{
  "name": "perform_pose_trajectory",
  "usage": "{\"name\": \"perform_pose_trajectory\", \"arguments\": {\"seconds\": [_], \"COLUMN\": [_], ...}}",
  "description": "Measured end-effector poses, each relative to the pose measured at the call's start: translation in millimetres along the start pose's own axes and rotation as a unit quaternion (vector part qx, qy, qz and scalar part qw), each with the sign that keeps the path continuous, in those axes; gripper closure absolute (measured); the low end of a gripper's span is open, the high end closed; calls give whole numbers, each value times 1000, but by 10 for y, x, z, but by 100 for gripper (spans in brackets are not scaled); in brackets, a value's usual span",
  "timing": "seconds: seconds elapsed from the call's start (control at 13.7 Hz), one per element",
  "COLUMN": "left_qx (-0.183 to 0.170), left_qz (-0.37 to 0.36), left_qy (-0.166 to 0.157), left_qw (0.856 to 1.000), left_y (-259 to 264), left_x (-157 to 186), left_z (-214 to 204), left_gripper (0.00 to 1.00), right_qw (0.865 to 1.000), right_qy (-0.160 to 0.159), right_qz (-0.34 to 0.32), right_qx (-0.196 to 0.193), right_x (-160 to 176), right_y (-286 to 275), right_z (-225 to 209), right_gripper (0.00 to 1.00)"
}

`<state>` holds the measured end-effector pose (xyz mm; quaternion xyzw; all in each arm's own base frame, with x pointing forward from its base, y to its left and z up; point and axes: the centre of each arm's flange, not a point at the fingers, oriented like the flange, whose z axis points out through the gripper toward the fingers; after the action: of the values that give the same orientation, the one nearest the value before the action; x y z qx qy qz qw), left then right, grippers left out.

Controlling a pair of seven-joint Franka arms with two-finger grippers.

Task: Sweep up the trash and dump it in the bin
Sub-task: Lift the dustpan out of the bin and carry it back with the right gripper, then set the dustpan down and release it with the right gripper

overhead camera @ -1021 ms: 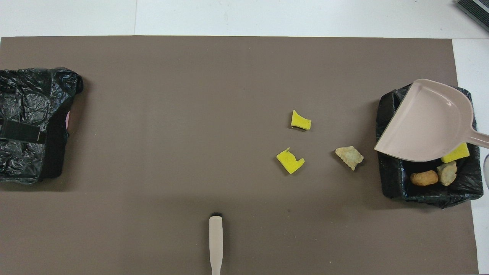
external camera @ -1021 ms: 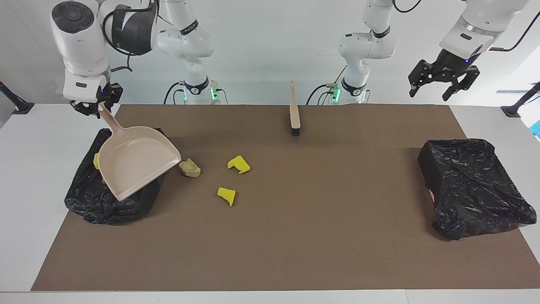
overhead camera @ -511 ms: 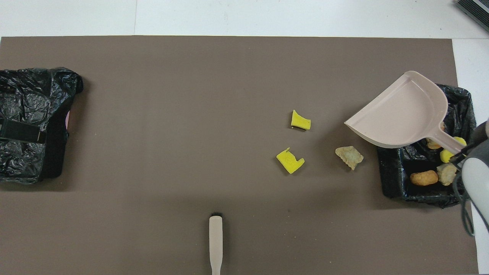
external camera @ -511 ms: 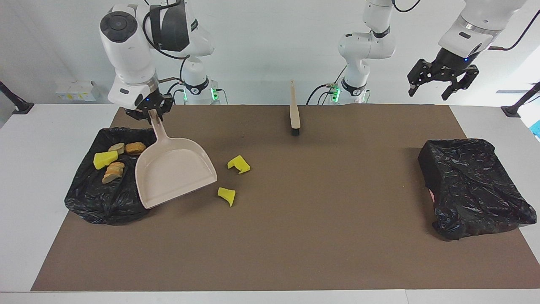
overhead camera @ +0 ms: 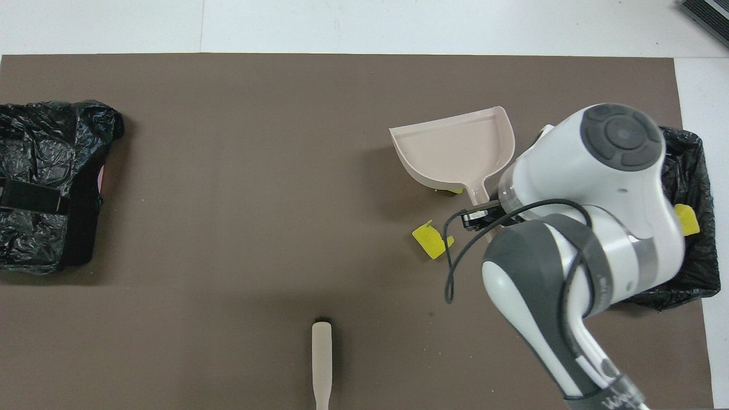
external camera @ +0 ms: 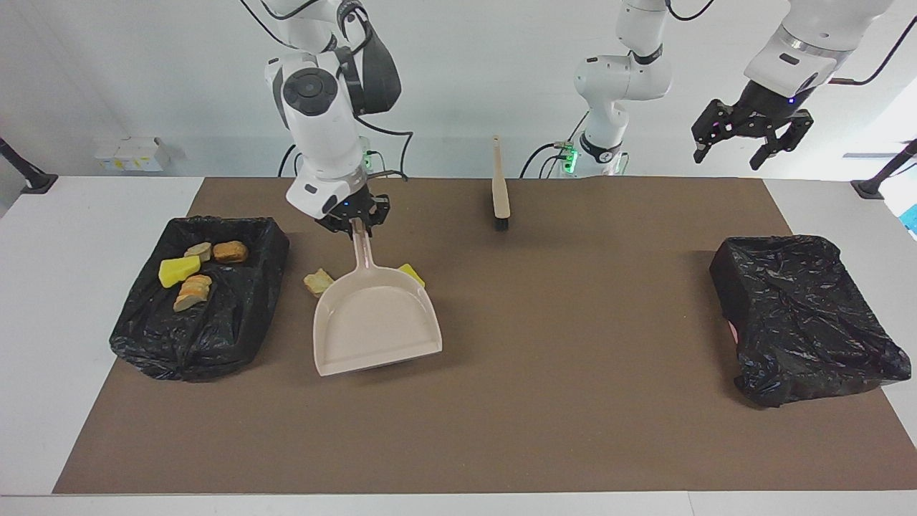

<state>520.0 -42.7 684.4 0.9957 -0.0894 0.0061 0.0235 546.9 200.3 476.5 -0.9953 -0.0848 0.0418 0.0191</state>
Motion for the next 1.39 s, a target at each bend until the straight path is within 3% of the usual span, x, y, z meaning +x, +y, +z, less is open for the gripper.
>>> {"name": "perform_pose_trajectory", "arguments": {"seconds": [0.36, 0.73, 0.95, 1.17, 1.39], "left_qx": [0, 0, 0, 0, 0], "left_qz": [0, -1, -1, -1, -1], "left_qy": [0, 0, 0, 0, 0], "left_qw": [1000, 1000, 1000, 1000, 1000], "left_y": [-3, -11, -11, -12, -11], "left_x": [0, -1, -2, -2, -2], "left_z": [0, 0, 0, 0, 0], "left_gripper": [0, 0, 0, 0, 0], "right_qw": [997, 993, 993, 992, 991], "right_qy": [51, 61, 71, 80, 85], "right_qz": [51, 98, 96, 94, 94], "right_qx": [31, 38, 23, 28, 30], "right_x": [139, 272, 392, 427, 413], "right_y": [-1090, -2230, -2504, -2542, -2534], "right_z": [417, 1109, 1391, 1345, 1165], "right_gripper": [68, 68, 68, 64, 33]}}
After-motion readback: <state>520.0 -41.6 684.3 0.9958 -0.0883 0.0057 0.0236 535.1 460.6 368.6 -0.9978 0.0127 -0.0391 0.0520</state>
